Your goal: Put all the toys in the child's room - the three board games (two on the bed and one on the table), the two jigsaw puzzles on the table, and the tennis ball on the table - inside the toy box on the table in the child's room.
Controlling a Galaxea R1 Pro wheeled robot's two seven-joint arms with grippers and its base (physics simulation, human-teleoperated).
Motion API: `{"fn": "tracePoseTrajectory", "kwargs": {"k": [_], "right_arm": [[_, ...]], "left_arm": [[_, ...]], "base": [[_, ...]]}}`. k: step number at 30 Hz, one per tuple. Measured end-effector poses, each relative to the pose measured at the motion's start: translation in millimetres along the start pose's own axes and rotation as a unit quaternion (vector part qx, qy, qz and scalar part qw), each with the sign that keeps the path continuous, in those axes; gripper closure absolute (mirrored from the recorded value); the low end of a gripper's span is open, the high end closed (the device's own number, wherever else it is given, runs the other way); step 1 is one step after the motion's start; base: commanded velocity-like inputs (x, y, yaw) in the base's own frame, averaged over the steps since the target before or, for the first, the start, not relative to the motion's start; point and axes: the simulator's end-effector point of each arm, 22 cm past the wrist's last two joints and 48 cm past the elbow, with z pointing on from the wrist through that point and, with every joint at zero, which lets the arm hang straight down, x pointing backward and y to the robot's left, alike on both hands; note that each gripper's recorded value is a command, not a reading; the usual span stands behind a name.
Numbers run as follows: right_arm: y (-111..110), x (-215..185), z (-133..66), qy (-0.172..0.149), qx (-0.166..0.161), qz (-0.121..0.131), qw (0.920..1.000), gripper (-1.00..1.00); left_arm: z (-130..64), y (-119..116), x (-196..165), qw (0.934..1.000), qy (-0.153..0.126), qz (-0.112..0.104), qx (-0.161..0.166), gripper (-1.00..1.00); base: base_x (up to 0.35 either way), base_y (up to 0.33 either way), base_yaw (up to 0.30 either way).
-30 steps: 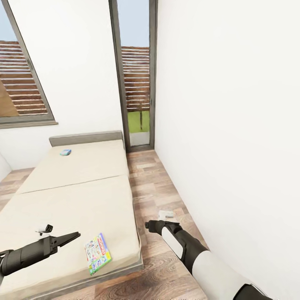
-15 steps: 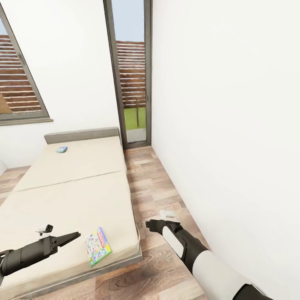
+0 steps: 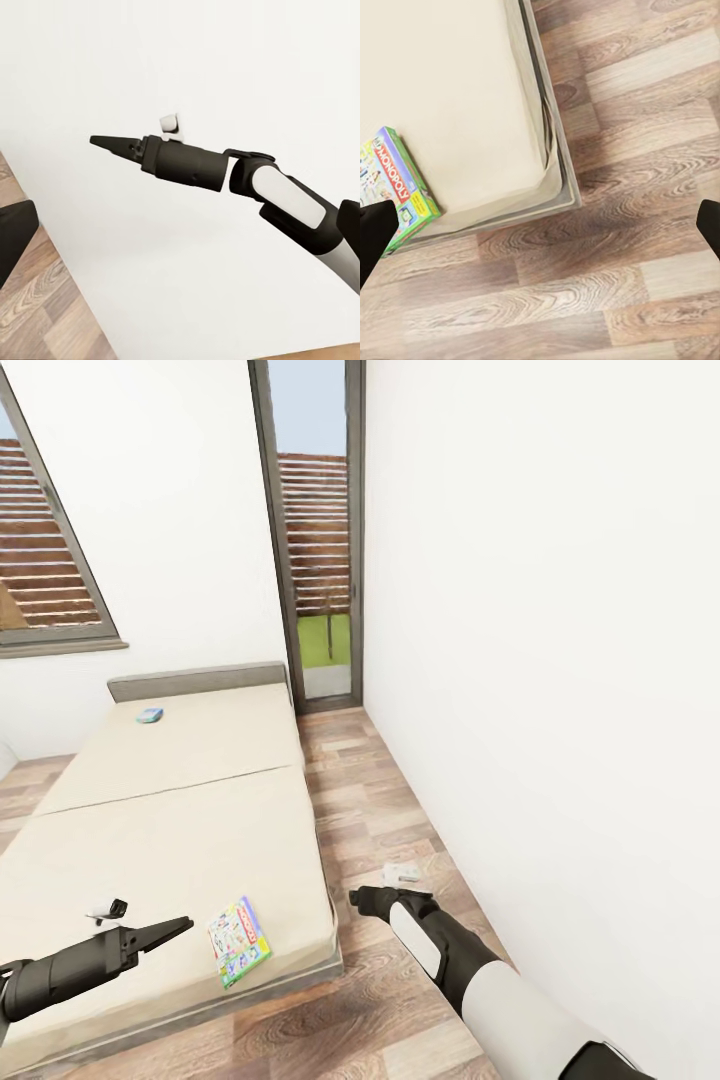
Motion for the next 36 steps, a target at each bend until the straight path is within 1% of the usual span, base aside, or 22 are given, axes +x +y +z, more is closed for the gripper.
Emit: {"fn": "tracePoseTrajectory", "kwargs": {"k": [9,12,26,36], "right_arm": [[0,1,1.1,0.001,0.000,0.000,1.0000,-1.00],[-1,1,1.4,0.001,0.000,0.001,1.0000,-1.00],[1,-1,1.1,-0.003,-0.002,0.001,1.0000,-1.00],[1,-2,1.1,-0.004,-0.001,0.002,1.0000,-1.00]], "left_arm": [[0.4,2,1,1.0000,0.001,-0.002,-0.002,-1.00],[0.7,2,1,1.0000,0.001,-0.003,-0.002,-1.00],[1.8,3,2,1.0000,0.002,-0.004,-0.003,-1.00],[2.1,10,3,0.9998,0.003,-0.005,-0.019,-1.00]], "base": [[-0.001,0.000,0.208],[0.000,0.000,0.097],[0.000,0.000,0.012],[0.000,0.000,0.000]]}}
